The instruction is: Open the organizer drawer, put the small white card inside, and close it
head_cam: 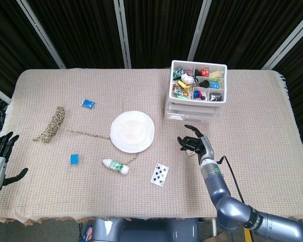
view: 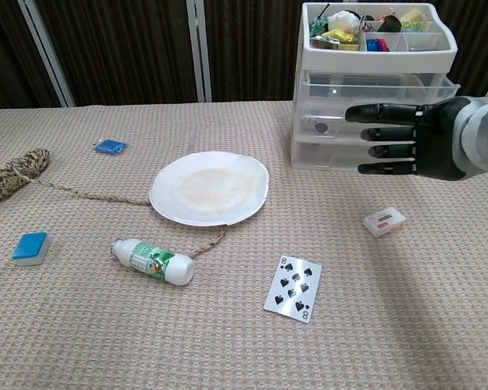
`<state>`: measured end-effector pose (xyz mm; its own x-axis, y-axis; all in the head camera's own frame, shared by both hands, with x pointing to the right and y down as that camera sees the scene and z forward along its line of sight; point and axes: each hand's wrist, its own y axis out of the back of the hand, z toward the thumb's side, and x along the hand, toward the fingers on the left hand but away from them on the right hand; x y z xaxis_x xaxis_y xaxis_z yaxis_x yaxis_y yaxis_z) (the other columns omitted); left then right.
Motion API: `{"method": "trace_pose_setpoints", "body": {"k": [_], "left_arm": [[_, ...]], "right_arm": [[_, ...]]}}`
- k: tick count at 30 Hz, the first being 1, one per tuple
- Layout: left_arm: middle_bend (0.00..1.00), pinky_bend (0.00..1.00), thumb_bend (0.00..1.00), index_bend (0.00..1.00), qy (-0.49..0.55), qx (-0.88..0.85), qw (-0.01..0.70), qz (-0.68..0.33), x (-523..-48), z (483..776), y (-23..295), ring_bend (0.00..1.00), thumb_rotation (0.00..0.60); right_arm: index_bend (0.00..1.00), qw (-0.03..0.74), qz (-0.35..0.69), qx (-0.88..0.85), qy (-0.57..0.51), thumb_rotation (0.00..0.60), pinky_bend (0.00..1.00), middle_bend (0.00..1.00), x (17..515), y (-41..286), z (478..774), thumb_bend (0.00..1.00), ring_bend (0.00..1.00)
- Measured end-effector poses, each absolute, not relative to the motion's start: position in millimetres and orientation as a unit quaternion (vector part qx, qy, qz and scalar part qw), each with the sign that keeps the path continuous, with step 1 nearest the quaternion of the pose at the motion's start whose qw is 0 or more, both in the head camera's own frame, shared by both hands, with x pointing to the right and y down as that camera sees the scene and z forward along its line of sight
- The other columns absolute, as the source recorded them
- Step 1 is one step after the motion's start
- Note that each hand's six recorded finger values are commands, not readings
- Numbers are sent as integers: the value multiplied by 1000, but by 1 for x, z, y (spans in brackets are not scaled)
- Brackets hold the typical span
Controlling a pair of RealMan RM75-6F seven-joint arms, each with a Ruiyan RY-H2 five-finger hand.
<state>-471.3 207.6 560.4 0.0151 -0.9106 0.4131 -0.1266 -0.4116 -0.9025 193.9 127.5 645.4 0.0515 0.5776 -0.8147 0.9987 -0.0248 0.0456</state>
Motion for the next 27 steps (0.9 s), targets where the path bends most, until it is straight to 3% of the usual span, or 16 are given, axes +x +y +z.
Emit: {"method": "trace_pose_setpoints", "body": {"k": [9,20,27], "left_arm": [[0,0,256,12,414,-621,356,-562,-470,560,208,0,600],[0,0,258,12,406,-618,374,-560,-469,559,206,0,600],[0,0,259,12,417,-607,400,-545,-469,553,202,0,600]], "right_arm": [[181,163,-396,693,580,600,531,721,218,117,613,227,717],[164,-98,-560,650,505,600,531,721,263,86,603,226,716],[160,-171,-597,618,482,600,531,721,271,82,610,226,717]]}}
